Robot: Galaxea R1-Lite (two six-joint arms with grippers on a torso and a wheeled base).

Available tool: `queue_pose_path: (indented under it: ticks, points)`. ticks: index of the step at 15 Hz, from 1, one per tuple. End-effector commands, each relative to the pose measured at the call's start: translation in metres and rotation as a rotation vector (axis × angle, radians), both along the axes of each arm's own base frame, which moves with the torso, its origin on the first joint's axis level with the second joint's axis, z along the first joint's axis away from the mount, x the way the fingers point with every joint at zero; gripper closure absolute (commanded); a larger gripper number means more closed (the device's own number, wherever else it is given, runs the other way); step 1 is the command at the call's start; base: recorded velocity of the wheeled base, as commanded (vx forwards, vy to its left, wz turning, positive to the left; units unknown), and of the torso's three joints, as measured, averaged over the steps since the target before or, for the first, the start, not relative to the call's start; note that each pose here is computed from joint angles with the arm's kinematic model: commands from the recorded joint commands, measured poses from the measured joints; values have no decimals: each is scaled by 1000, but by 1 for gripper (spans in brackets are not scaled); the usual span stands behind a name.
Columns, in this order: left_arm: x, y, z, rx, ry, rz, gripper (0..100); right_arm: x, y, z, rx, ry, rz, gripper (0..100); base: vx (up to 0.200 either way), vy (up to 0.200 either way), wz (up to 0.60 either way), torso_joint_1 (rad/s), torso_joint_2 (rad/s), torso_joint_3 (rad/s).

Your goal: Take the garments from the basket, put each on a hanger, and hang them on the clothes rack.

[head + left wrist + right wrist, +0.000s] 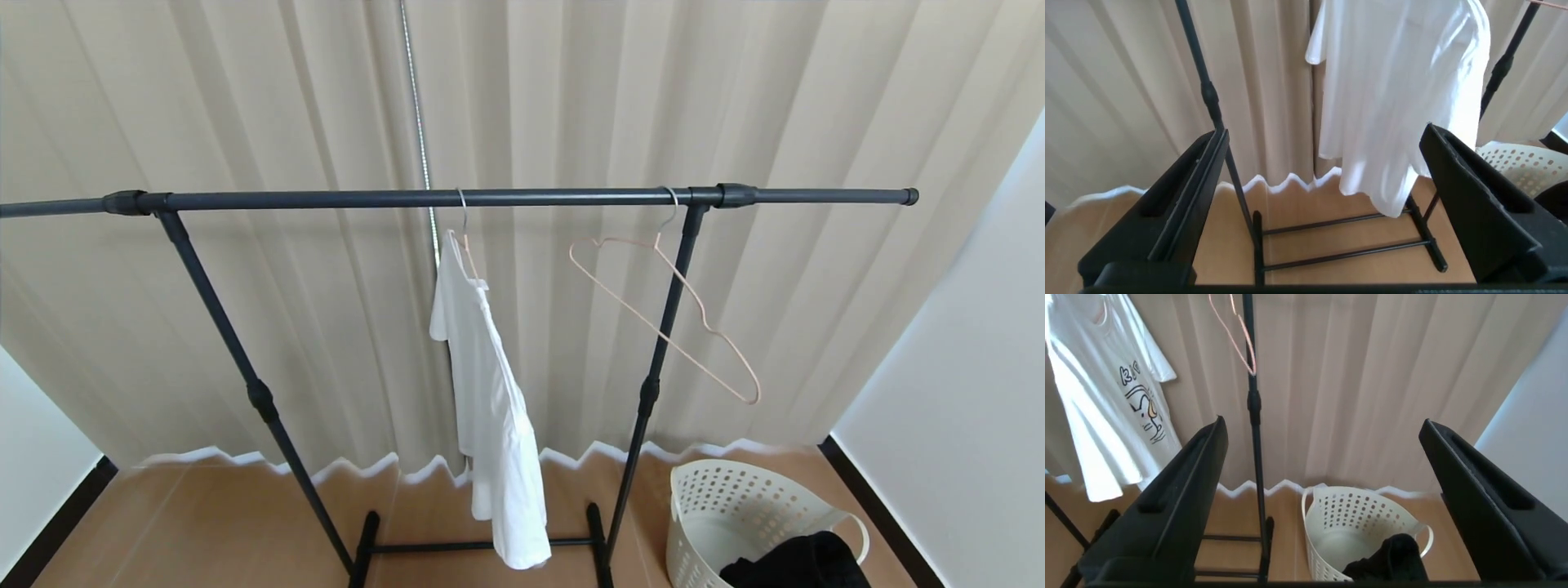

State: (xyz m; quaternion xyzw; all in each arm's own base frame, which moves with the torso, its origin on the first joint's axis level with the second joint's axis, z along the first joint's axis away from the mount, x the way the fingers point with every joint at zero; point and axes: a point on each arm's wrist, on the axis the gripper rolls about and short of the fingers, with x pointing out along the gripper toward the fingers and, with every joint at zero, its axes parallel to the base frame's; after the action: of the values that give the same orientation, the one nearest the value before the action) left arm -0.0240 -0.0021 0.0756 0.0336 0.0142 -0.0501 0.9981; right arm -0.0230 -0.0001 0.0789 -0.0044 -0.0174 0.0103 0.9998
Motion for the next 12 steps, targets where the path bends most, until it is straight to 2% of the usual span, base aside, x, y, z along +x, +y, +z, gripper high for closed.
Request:
queue_pose_path:
  ticks: [1,9,12]
  points:
    - [0,0,0,0,2,1,0,0,0,0,0,-1,1,0,0,0,0,-144,359,198]
    - [0,0,0,0,2,-1,0,0,0,0,0,-1,1,0,0,0,0,-156,376,218]
    - [0,0,1,0,0,-1,0,0,0,0,0,-1,1,0,0,0,0,-208,510,300]
